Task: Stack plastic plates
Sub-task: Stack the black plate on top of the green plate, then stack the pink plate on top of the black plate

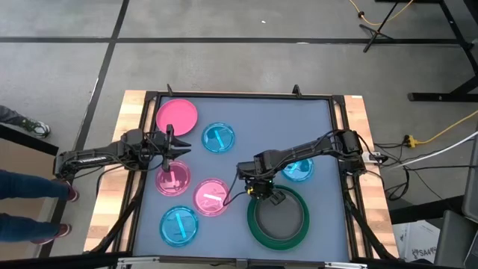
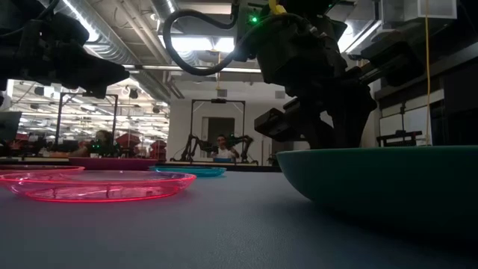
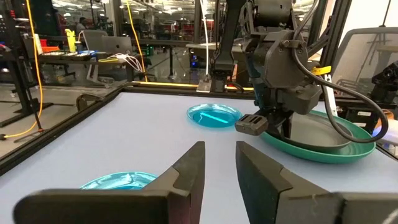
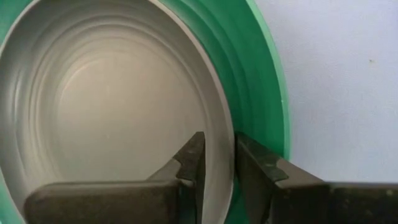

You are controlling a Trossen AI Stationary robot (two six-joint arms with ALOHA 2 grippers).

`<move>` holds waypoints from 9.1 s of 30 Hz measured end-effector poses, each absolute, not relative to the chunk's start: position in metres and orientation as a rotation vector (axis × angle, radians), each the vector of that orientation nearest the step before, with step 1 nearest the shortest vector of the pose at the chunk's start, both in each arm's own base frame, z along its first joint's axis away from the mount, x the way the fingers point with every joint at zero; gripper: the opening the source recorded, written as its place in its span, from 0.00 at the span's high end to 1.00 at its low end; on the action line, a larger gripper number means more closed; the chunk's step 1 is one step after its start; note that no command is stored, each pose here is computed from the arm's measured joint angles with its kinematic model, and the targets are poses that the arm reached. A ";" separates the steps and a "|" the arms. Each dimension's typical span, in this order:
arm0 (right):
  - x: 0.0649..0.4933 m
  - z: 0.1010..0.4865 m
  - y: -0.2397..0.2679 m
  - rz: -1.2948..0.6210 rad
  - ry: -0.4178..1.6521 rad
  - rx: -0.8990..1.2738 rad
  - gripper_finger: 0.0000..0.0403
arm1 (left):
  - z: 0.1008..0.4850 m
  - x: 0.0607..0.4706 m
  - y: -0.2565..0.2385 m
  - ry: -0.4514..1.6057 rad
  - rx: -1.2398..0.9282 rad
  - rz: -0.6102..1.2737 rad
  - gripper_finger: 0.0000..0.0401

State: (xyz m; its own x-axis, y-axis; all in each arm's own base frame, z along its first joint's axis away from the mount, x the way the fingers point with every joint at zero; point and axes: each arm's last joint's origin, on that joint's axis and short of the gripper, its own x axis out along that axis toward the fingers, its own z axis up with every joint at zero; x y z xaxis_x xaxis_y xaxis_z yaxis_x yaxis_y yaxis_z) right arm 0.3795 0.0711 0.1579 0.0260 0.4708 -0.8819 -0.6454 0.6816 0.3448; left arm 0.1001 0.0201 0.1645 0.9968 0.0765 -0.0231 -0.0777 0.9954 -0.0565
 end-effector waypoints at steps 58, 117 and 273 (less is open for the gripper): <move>0.308 0.349 0.046 0.431 0.938 -0.634 0.82 | 0.176 0.099 0.027 -0.072 -0.149 0.309 0.79; 0.284 0.323 -0.011 0.170 0.743 -0.605 0.82 | 0.158 0.168 0.137 0.942 -0.597 0.822 0.79; 0.282 0.334 -0.010 0.188 0.744 -0.599 0.82 | 0.300 0.245 0.005 0.714 -0.174 0.314 1.00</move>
State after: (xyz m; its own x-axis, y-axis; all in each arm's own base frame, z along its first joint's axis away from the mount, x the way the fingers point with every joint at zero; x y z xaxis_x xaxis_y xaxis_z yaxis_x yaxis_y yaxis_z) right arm 0.2818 -0.0099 0.3339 0.7279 -0.0464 -0.6841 -0.3651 0.8183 -0.4439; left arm 0.2450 0.0054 0.2998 0.7115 0.2226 -0.6665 -0.3407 0.9389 -0.0501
